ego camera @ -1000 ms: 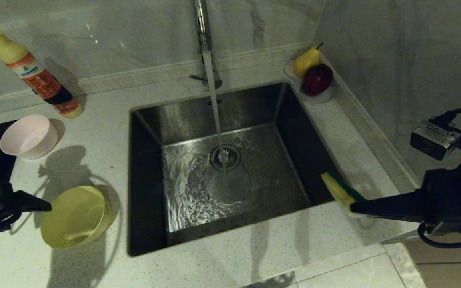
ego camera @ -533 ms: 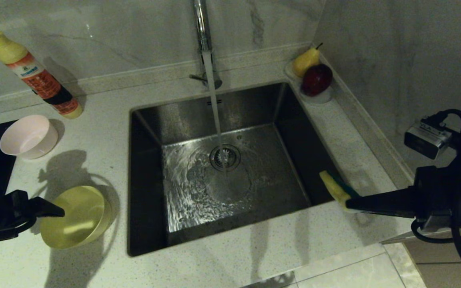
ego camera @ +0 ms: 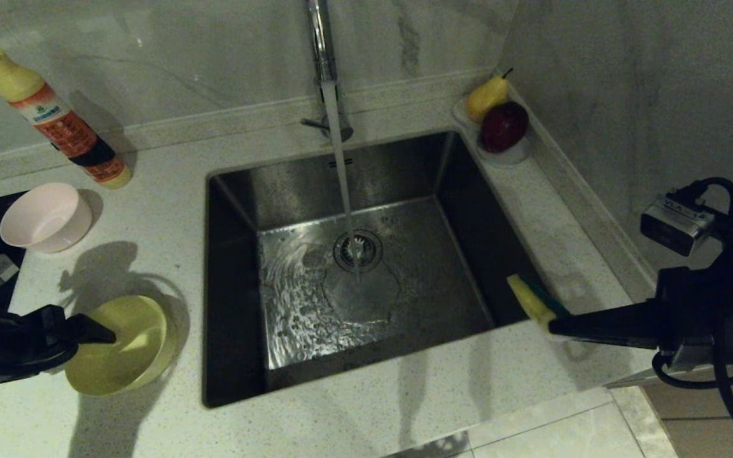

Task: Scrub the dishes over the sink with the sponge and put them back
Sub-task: Wash the bowl

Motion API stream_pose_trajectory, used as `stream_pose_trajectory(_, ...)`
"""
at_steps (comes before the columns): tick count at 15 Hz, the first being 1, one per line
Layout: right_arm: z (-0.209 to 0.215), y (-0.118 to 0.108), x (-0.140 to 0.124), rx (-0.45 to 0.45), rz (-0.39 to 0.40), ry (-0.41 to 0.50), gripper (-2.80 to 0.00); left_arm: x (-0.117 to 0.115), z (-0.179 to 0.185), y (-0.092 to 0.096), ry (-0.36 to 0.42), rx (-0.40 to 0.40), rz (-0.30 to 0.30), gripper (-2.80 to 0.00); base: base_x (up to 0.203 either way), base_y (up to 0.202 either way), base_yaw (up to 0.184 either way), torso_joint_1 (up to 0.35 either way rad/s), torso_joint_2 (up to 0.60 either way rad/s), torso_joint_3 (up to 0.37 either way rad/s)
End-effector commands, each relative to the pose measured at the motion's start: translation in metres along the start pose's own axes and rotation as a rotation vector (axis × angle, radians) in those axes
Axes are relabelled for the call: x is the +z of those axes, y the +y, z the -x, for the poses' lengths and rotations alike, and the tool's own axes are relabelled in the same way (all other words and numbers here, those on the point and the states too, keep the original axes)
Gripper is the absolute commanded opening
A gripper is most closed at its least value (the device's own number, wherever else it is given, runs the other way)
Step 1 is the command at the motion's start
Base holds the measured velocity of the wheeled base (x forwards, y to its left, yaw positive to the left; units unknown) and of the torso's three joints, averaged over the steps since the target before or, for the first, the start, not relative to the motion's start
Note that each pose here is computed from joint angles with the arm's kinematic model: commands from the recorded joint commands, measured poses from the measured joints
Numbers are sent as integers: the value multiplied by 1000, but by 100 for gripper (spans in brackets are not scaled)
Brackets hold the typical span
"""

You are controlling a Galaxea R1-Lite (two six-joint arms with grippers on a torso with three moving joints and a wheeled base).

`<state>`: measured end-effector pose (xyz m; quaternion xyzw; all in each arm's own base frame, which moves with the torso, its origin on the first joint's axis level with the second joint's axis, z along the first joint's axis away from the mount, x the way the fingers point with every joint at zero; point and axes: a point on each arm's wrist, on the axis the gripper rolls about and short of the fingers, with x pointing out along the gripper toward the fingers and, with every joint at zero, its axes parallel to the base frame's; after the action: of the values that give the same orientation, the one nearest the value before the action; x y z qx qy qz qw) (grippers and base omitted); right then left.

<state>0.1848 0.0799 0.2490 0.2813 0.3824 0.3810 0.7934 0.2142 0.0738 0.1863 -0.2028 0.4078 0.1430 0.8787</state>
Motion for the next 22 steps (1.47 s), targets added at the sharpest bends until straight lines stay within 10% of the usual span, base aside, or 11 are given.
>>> stream_pose_trajectory(1, -3, -2, 0, -1, -8, 11, -280, -1, -8, 0, 21, 2, 3, 0, 0, 0, 0, 0, 0, 0)
stream_pose_trajectory(8, -2, -2, 0, 1, -7, 13, -280, -3, -14, 2, 20, 46, 2, 0, 0, 0, 0, 0, 0, 0)
stream_pose_trajectory(9, -2, -2, -1, 1, -5, 13, -280, -3, -15, 2, 23, 53, 3, -280, 0, 0, 0, 0, 0, 0)
stream_pose_trajectory(22, 7, -2, -14, 3, -4, 10, -280, 6, -5, 4, -41, 75, 113, -280, 0, 0, 0, 0, 0, 0)
